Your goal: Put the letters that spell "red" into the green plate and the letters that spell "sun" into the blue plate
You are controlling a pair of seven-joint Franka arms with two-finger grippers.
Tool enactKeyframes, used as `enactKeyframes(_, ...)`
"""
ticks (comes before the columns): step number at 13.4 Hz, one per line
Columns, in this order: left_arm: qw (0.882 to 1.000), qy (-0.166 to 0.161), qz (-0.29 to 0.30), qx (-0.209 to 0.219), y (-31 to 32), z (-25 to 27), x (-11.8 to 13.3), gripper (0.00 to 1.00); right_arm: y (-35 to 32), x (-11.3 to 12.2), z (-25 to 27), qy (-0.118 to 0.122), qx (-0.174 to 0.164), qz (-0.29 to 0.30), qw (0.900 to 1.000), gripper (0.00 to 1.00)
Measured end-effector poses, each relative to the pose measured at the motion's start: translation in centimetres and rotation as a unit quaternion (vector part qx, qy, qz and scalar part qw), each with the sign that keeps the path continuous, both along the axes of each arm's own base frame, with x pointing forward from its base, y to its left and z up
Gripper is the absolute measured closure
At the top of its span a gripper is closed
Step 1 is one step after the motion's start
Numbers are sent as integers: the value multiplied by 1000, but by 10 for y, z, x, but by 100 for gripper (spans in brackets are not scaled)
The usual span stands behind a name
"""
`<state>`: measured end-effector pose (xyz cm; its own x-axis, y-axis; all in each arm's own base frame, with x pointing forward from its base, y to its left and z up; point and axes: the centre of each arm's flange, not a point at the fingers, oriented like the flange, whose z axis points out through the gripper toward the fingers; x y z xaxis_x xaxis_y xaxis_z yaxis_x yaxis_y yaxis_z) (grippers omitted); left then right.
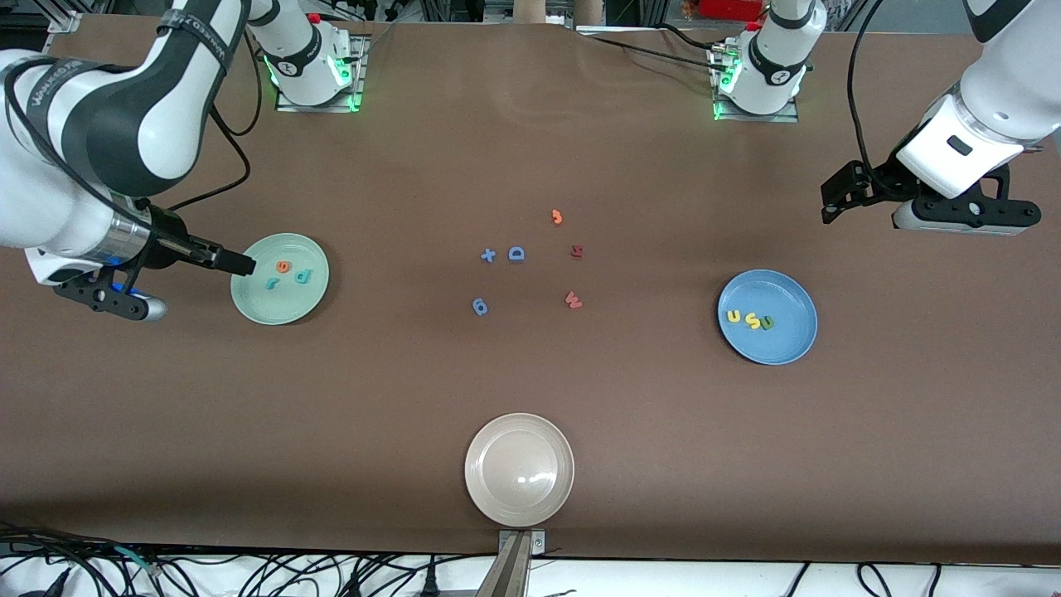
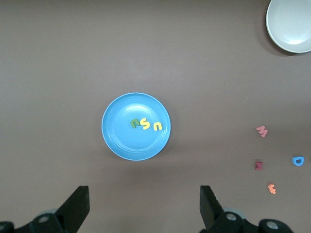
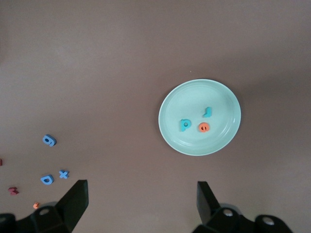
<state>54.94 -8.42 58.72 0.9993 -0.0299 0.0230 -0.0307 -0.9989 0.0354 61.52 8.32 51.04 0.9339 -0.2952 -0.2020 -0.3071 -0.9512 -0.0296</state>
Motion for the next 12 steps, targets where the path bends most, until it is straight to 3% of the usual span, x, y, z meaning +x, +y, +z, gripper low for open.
enactKeyframes(8,1000,0,-1,0,-1,0,0,0,-4,18,24,14,7,43,999,1)
enactKeyframes(12,1000,0,-1,0,-1,0,0,0,-13,15,34,33,-3,72,997,1)
